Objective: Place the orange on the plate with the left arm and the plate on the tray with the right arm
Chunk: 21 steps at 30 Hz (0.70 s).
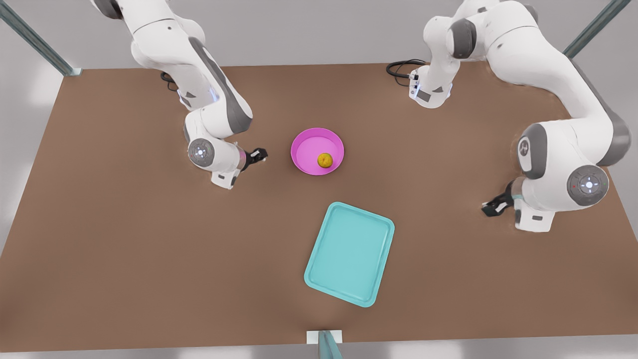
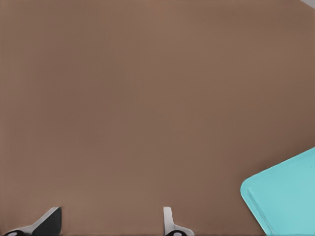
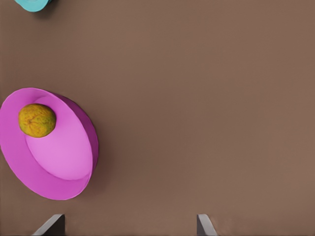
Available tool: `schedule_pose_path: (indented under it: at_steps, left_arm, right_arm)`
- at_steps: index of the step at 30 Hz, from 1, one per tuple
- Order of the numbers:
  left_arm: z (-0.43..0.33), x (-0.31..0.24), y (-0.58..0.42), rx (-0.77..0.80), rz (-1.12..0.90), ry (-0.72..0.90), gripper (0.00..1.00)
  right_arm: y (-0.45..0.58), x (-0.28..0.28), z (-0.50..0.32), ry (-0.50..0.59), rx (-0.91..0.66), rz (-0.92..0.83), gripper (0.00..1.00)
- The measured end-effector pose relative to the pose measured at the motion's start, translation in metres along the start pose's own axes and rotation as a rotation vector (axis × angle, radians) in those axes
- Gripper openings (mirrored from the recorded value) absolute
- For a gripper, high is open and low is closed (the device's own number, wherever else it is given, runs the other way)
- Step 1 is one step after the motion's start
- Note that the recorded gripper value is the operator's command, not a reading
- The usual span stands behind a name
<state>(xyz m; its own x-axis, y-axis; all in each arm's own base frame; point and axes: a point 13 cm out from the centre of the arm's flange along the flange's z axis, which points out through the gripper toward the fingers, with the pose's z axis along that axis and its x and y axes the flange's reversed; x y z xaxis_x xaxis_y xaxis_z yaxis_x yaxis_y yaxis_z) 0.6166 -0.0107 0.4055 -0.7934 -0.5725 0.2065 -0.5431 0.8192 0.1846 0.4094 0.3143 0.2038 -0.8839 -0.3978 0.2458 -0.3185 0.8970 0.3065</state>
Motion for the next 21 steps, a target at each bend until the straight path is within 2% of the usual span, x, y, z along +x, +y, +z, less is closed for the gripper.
schedule_pose_path:
  at_steps: [1,3,8,13,21]
  left_arm:
    - [-0.006,0.016,0.026,0.037,0.059,0.021,1.0]
    - [-0.016,0.042,0.042,0.053,0.168,-0.045,1.0]
    - [-0.037,0.048,0.039,0.012,0.327,-0.139,1.0]
    - [-0.053,0.045,0.052,0.018,0.4,-0.169,1.0]
    - [-0.056,0.038,0.056,0.025,0.493,-0.179,1.0]
  right_arm:
    - [0.022,0.003,0.027,0.0,0.003,-0.009,1.0]
    - [0.038,-0.002,0.056,-0.036,-0.008,0.025,1.0]
    - [0.075,-0.009,0.121,-0.115,-0.032,0.113,1.0]
    - [0.09,-0.019,0.134,-0.193,-0.05,0.182,1.0]
    - [0.1,-0.017,0.158,-0.215,-0.037,0.231,1.0]
